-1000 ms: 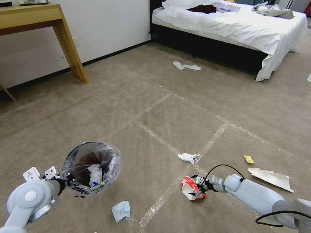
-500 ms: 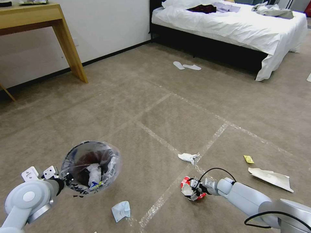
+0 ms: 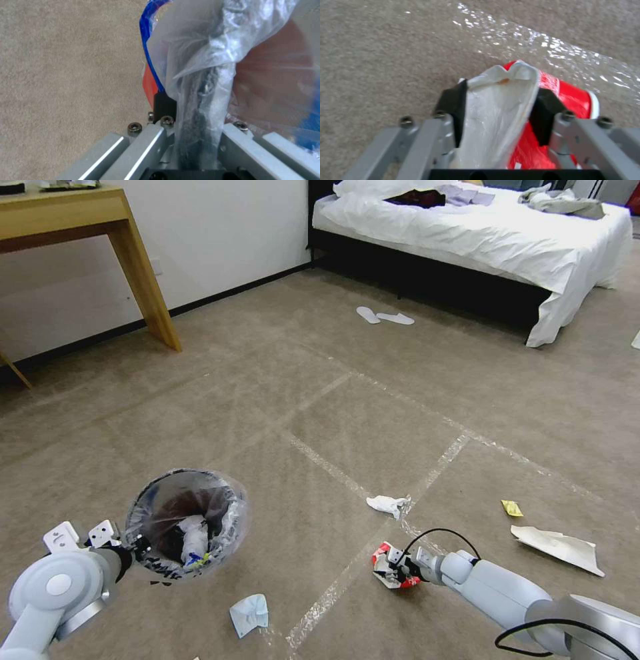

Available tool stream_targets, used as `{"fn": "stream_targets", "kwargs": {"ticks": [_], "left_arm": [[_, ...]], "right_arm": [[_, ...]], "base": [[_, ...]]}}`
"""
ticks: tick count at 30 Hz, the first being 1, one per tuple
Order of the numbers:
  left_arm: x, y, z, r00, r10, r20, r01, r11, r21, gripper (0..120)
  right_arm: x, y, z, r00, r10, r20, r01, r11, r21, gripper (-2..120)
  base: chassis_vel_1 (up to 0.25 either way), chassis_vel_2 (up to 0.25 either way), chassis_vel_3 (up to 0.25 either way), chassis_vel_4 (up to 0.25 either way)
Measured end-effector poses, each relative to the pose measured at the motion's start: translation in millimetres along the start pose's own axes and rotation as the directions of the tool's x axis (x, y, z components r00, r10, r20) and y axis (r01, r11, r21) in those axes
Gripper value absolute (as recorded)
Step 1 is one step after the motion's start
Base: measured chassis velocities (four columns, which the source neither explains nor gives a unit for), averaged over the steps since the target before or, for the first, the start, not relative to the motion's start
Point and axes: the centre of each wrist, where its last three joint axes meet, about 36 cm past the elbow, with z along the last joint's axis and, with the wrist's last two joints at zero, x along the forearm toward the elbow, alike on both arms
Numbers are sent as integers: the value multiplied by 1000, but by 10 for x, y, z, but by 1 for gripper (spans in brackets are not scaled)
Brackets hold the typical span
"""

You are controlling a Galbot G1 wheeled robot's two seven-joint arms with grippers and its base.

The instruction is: Pick up the trash bin and place the garbage on the floor into it.

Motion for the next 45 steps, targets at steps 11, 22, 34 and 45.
{"fn": "stream_targets", "kwargs": {"ticks": [11, 22, 34, 45], "left_arm": [[4, -5, -26, 1000, -1, 5, 1, 1000, -7, 0], [6, -8, -29, 1000, 1, 6, -1, 1000, -10, 0], [25, -51, -50, 1000, 15, 4, -15, 1000, -19, 0], [-101, -25, -92, 1000, 3, -10, -3, 1000, -14, 0]], "right_arm": [[81, 1, 19, 999, 34, 22, -33, 999, -28, 0], [156, -6, 15, 995, 75, 70, -70, 995, -76, 0], [768, -891, -1226, 734, 341, 587, -340, 933, -117, 0], [1854, -934, -3032, 237, 335, 912, -377, 897, -231, 0]], "base": [[0, 0, 0, 0], [0, 0, 0, 0], [0, 0, 0, 0], [0, 0, 0, 0]]}}
